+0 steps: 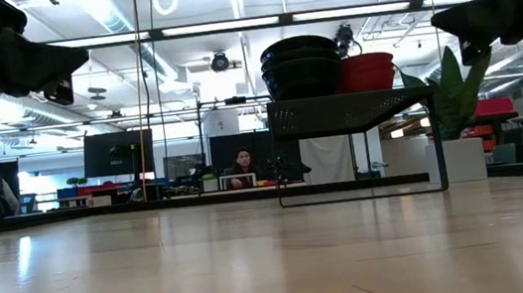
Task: Pick & Place Mini bowls
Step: Return to Home Position
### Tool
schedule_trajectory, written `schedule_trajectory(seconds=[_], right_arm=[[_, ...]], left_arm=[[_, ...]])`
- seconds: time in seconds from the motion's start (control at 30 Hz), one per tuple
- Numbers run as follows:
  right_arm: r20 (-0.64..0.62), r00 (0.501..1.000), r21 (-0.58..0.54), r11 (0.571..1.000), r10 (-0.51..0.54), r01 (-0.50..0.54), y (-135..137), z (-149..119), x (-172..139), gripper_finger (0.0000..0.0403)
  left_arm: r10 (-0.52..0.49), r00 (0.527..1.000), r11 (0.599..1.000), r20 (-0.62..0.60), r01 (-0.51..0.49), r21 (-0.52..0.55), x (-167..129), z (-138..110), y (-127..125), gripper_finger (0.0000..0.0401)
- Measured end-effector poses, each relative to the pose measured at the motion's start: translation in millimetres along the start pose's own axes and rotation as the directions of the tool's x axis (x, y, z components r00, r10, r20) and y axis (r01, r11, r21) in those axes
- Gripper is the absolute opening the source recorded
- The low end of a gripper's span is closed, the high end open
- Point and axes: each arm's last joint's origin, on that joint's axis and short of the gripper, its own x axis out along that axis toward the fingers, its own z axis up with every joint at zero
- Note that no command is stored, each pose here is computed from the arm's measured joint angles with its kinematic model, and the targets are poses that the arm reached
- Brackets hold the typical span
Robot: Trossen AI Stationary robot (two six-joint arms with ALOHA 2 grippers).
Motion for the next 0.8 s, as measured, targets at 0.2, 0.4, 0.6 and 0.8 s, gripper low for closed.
schedule_trajectory(seconds=[0.2, 0.4, 0.6, 0.8], right_arm=[[0.001, 1.0, 0.003, 1.0, 0.0, 0.0, 0.0, 0.1, 0.0, 0.0009], [0.001, 1.0, 0.003, 1.0, 0.0, 0.0, 0.0, 0.1, 0.0, 0.0009], [0.0, 1.0, 0.002, 1.0, 0.0, 0.0, 0.0, 0.0, 0.0, 0.0009], [-0.027, 1.0, -0.001, 1.0, -0.001, 0.001, -0.1, -2.6, 0.0, 0.0009]], left_arm=[[-0.015, 1.0, 1.0, 0.002, 0.015, -0.002, -0.1, 0.2, -1.4, 0.0012], [-0.022, 1.0, 1.0, -0.004, 0.022, -0.002, 0.3, -0.3, -2.2, 0.0012], [-0.022, 1.0, 1.0, -0.004, 0.022, -0.002, 0.3, -0.3, -2.1, 0.0012], [-0.022, 1.0, 1.0, -0.022, 0.022, -0.001, 0.2, -2.0, -2.1, 0.0012]])
